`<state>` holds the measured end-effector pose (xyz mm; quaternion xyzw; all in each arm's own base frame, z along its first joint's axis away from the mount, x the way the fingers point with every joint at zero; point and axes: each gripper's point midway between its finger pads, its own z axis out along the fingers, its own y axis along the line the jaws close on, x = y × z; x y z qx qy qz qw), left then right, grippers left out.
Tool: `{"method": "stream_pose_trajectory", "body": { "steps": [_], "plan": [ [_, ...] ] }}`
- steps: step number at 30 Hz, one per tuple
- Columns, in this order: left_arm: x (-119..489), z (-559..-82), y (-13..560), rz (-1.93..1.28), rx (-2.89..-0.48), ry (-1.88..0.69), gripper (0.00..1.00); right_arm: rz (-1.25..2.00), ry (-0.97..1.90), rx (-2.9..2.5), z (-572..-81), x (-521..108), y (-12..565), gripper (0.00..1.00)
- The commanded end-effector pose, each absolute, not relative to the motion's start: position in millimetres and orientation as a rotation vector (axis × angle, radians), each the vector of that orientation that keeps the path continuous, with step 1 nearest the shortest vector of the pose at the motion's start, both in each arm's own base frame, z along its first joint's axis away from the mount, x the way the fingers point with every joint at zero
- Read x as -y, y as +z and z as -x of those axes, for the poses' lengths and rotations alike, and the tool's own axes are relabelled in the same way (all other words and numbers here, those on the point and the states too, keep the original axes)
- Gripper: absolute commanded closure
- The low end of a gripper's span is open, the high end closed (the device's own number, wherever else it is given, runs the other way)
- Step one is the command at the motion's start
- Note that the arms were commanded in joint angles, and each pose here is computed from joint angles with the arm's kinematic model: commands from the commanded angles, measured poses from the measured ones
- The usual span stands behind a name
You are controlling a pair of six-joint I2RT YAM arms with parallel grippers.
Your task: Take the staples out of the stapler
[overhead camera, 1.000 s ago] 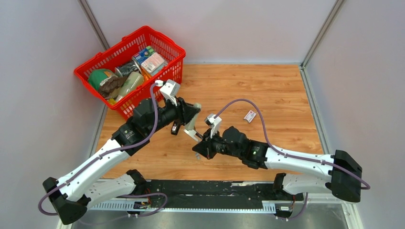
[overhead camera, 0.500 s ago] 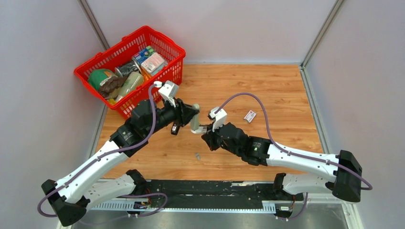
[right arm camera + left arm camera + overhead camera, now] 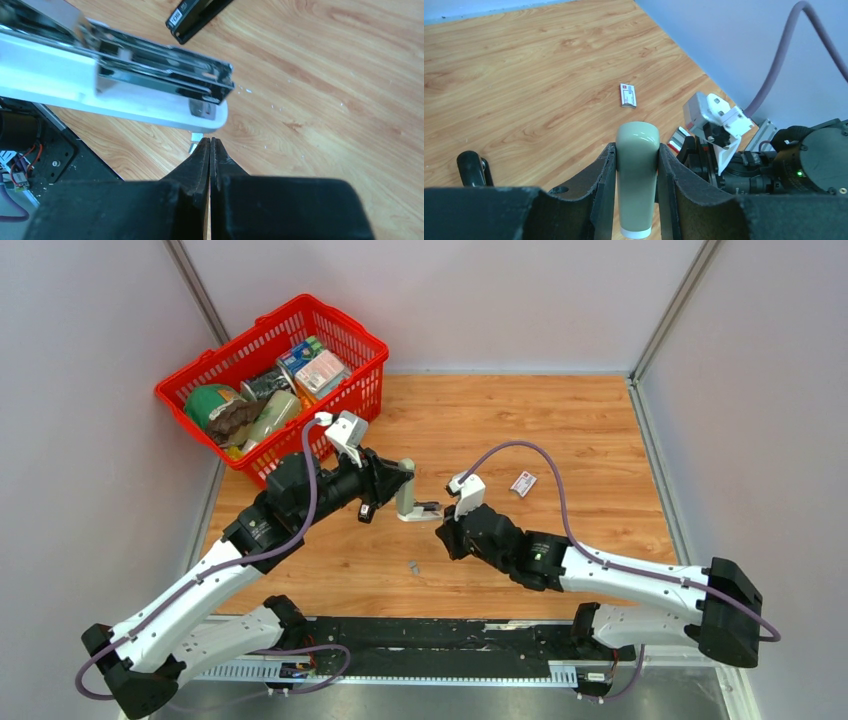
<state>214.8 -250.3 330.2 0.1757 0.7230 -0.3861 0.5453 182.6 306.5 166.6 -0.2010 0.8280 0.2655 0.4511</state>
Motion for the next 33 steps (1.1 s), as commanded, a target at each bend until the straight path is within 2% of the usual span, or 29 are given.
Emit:
{"method": "stream_pose_trajectory", "body": {
  "steps": [1, 16, 33],
  "plan": [
    [252.7, -210.8, 360.2, -0.411, -1.626, -0.970, 1.00, 0.389, 0.725, -2.019, -186.2, -310.2, 173.7, 1.00],
    [256.6, -206.6, 360.9, -0.432, -1.634, -1.000, 1.00, 0.302, 0.690, -1.930, -221.7, -302.6, 198.2, 1.00],
    [262.2, -205.4, 351.0, -0.454, -1.664, -1.015, 1.00, 0.336, 0.902, -1.838, -214.0, -329.8, 250.5, 1.00]
  ]
}}
